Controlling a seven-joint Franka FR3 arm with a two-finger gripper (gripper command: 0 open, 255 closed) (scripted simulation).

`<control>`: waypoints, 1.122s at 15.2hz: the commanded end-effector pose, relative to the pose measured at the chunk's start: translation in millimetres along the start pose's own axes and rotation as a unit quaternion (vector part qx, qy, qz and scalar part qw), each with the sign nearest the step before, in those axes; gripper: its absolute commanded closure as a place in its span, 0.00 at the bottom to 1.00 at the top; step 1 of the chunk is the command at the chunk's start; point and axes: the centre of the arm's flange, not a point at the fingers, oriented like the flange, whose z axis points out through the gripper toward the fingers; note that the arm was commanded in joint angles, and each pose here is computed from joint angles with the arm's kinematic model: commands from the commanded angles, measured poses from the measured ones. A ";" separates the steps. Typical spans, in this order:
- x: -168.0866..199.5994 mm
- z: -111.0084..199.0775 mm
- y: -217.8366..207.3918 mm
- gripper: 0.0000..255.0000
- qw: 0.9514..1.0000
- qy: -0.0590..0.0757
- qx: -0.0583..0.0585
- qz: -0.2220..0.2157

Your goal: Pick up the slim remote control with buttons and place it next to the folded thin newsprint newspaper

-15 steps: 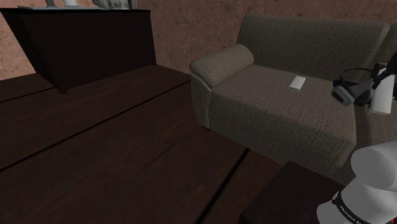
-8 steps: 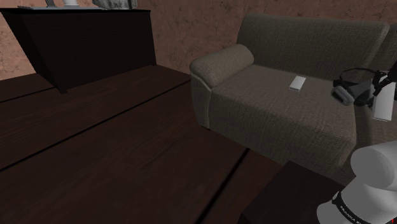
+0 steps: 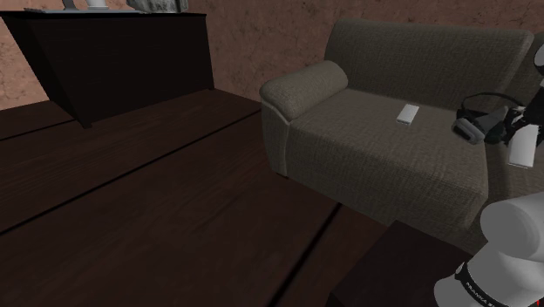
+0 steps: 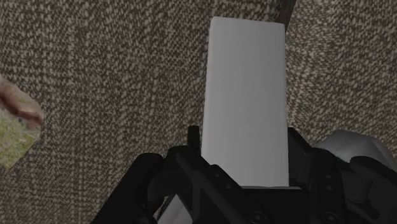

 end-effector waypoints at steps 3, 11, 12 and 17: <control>-0.8 29.0 -1.6 1.00 1.000 -0.006 0.000 -0.002; -0.8 29.0 -1.5 1.00 1.000 -0.006 0.000 -0.002; -0.9 29.7 -2.1 0.00 1.000 -0.006 0.000 -0.002; -0.8 29.0 -1.6 0.00 1.000 -0.006 0.000 -0.002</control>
